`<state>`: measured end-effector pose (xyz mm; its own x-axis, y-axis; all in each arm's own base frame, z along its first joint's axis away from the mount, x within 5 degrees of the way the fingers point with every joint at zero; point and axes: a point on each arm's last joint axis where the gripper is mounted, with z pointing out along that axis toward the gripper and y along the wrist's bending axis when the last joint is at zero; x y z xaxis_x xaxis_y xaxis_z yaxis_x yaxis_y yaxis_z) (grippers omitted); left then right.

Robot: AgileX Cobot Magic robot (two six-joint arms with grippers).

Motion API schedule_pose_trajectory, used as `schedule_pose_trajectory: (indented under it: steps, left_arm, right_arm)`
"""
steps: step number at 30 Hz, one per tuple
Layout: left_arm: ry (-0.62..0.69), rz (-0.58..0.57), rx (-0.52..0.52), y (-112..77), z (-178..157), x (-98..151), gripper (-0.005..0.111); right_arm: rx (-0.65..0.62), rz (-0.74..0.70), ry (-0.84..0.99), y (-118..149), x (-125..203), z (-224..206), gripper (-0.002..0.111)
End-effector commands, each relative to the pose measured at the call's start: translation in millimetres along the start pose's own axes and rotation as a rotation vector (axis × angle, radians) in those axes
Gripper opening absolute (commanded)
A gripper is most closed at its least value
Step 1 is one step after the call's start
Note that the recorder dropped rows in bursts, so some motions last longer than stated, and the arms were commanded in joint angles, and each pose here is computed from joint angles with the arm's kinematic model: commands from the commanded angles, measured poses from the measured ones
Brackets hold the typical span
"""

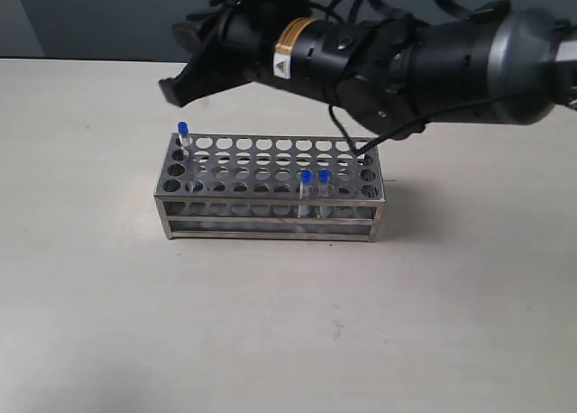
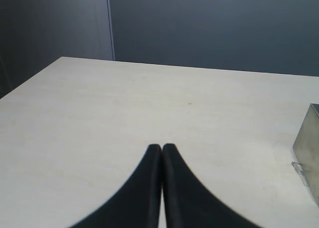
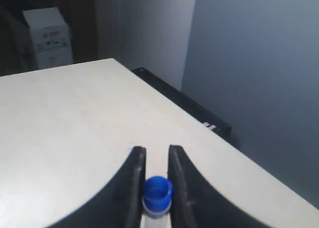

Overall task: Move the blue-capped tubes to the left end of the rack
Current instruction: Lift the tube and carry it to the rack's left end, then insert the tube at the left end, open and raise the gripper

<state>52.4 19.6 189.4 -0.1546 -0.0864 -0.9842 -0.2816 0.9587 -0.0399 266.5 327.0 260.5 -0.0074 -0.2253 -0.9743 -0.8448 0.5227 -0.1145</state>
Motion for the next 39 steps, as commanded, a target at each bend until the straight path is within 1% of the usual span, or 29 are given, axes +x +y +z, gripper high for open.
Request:
schedule_pose_trajectory:
  steps: [1, 5, 11, 16, 22, 31, 39]
  left_arm:
    - [-0.001, -0.002, 0.001, 0.1, 0, 0, 0.001]
    - [-0.001, -0.002, 0.001, 0.1, 0, 0, 0.001]
    - [-0.001, -0.002, 0.001, 0.1, 0, 0, 0.001]
    - [-0.001, -0.002, 0.001, 0.1, 0, 0, 0.001]
    - [-0.001, -0.002, 0.001, 0.1, 0, 0, 0.001]
    - [-0.001, -0.002, 0.001, 0.1, 0, 0, 0.001]
    - [-0.001, -0.002, 0.001, 0.1, 0, 0, 0.001]
  right_arm:
    - [-0.067, -0.029, 0.038, 27, 12, 14, 0.000]
    - [-0.094, -0.032, 0.064, 37, 26, 24, 0.000]
    - [-0.109, -0.026, 0.064, 39, 40, 33, 0.000]
    - [-0.109, -0.041, 0.065, 39, 43, 41, 0.000]
    - [-0.100, -0.092, 0.037, 37, 31, 47, 0.000]
    - [-0.087, -0.121, 0.082, 34, 33, 47, 0.000]
    - [-0.100, -0.112, 0.113, 37, 57, 59, 0.000]
